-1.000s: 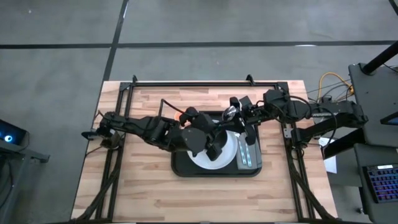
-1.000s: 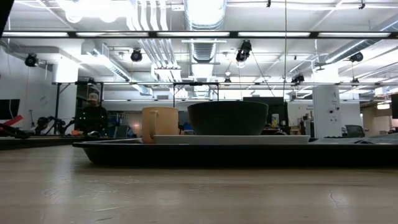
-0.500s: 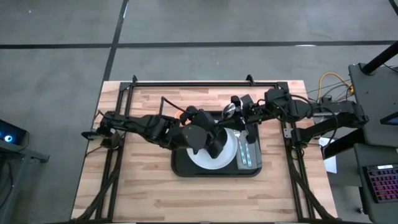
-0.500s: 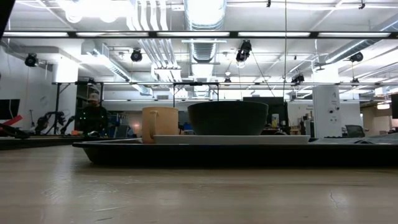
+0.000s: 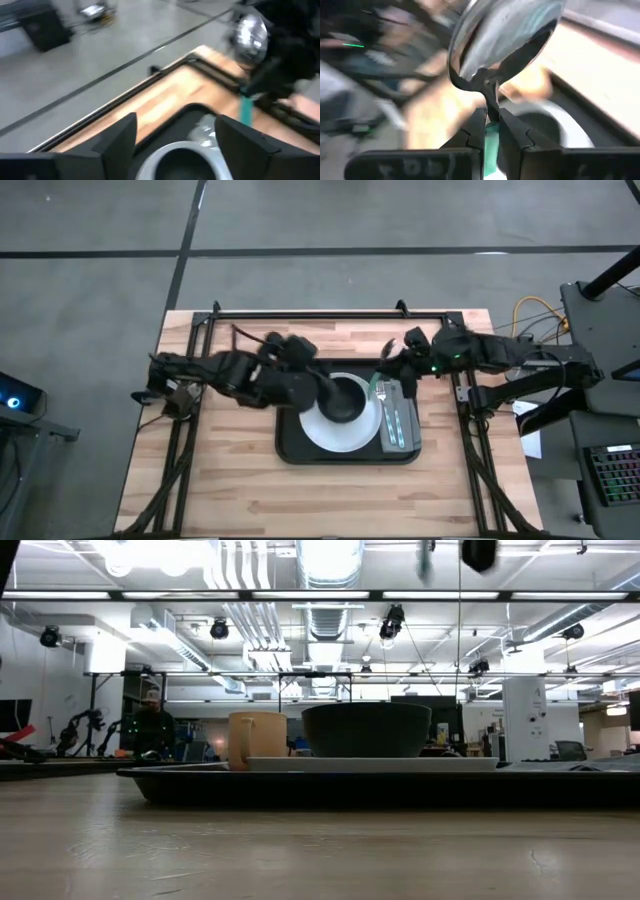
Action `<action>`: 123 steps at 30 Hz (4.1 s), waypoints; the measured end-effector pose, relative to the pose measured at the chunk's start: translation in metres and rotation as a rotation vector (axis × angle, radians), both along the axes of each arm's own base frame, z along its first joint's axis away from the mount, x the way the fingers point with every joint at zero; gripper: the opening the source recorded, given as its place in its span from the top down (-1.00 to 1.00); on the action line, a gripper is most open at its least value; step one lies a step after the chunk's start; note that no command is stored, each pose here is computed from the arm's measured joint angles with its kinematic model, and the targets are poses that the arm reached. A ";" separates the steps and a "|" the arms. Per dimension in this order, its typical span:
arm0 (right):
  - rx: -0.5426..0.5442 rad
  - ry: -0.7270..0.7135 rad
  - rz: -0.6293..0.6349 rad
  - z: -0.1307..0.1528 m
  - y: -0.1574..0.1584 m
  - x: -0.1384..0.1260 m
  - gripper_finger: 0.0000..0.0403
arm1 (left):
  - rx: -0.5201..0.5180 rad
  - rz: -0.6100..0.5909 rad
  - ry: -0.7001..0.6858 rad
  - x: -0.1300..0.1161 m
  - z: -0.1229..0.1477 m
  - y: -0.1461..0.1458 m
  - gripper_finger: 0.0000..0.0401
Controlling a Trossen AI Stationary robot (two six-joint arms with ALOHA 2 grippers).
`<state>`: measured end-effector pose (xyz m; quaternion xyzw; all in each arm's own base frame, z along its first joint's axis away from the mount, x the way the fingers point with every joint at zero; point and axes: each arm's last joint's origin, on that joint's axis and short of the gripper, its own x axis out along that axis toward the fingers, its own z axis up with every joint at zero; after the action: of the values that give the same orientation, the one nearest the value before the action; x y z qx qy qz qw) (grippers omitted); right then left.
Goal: Set up tray
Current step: Put the green spoon on the gray napkin to the right of the green knife, then adjust the green knife
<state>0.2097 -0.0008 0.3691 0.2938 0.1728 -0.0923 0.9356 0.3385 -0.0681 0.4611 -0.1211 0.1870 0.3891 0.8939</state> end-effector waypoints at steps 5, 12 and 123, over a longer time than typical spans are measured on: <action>0.115 0.402 -0.301 -0.040 -0.007 -0.011 0.89 | -0.009 0.091 0.118 -0.030 0.002 0.022 -0.38; 0.328 0.611 -0.529 -0.077 -0.010 0.004 0.89 | 0.023 0.106 0.180 -0.059 0.014 0.039 -0.41; 0.441 0.713 -0.530 -0.220 0.032 -0.001 0.06 | 0.112 0.091 0.376 -0.142 -0.020 0.059 -0.41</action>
<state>0.2091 0.0309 0.1489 0.4688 0.4169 -0.3831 0.6780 0.1969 -0.0096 0.4406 -0.0047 0.3229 0.4547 0.8300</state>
